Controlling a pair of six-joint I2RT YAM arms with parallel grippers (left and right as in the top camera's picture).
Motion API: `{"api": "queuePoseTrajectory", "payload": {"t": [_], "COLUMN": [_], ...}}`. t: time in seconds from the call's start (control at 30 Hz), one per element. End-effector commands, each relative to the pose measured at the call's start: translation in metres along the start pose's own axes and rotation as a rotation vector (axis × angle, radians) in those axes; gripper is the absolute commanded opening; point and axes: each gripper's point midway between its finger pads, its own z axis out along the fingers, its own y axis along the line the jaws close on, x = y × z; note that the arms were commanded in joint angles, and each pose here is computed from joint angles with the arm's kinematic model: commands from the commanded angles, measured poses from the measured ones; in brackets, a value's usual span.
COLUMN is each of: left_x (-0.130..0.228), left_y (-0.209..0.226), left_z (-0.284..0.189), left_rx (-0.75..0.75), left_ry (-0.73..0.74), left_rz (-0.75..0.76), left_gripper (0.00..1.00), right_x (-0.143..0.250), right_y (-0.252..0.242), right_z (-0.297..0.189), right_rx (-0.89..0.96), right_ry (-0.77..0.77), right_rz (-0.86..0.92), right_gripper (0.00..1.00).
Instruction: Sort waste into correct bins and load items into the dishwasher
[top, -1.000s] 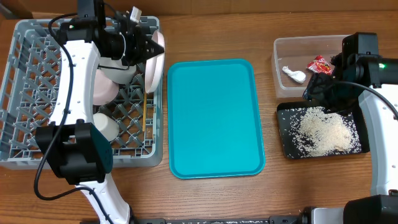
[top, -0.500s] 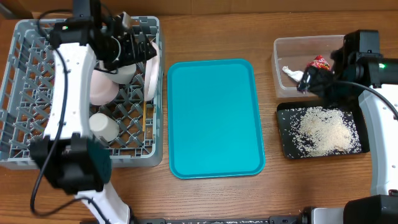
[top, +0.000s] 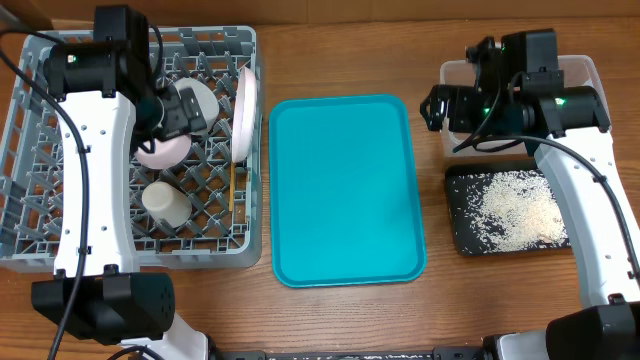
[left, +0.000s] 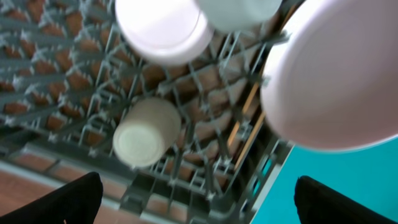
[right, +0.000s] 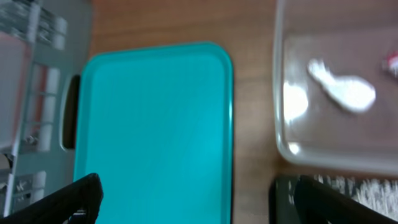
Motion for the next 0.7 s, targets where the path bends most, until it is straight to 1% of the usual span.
{"api": "queuePoseTrajectory", "payload": {"t": [0.0, 0.13, 0.27, 0.3, 0.43, 0.53, 0.63, 0.67], "left_x": [0.011, 0.025, 0.042, 0.052, 0.079, 0.102, 0.121, 0.126], "left_y": [-0.001, -0.007, -0.007, -0.007, 0.000, -0.002, 0.010, 0.012], "left_z": [-0.002, -0.018, -0.038, -0.042, -0.043, -0.045, -0.046, -0.045], "left_rx": [0.007, 0.041, 0.088, 0.123, 0.180, 0.255, 0.268, 0.266], "left_ry": [0.040, -0.001, -0.143, -0.198, -0.348, -0.477, -0.580, -0.589], "left_rz": [0.075, 0.169, 0.206, 0.226, 0.281, 0.367, 0.311, 0.310], "left_gripper": [1.00, 1.00, 1.00, 1.00, 1.00, 1.00, 1.00, 1.00], "right_x": [0.001, 0.014, 0.016, 0.018, 0.028, 0.041, 0.060, 0.065], "right_y": [-0.018, -0.033, -0.044, -0.047, -0.048, -0.047, -0.060, -0.065], "right_z": [-0.007, -0.011, -0.017, -0.021, -0.038, -0.053, -0.065, -0.067], "right_rx": [0.084, 0.115, 0.124, 0.129, 0.134, 0.131, 0.205, 0.229], "right_ry": [0.006, 0.054, 0.017, -0.014, -0.149, -0.272, -0.341, -0.344], "right_rz": [0.077, 0.118, 0.150, 0.150, 0.117, 0.075, 0.076, 0.080], "right_gripper": [1.00, 1.00, 1.00, 1.00, 1.00, 1.00, 1.00, 1.00]}}
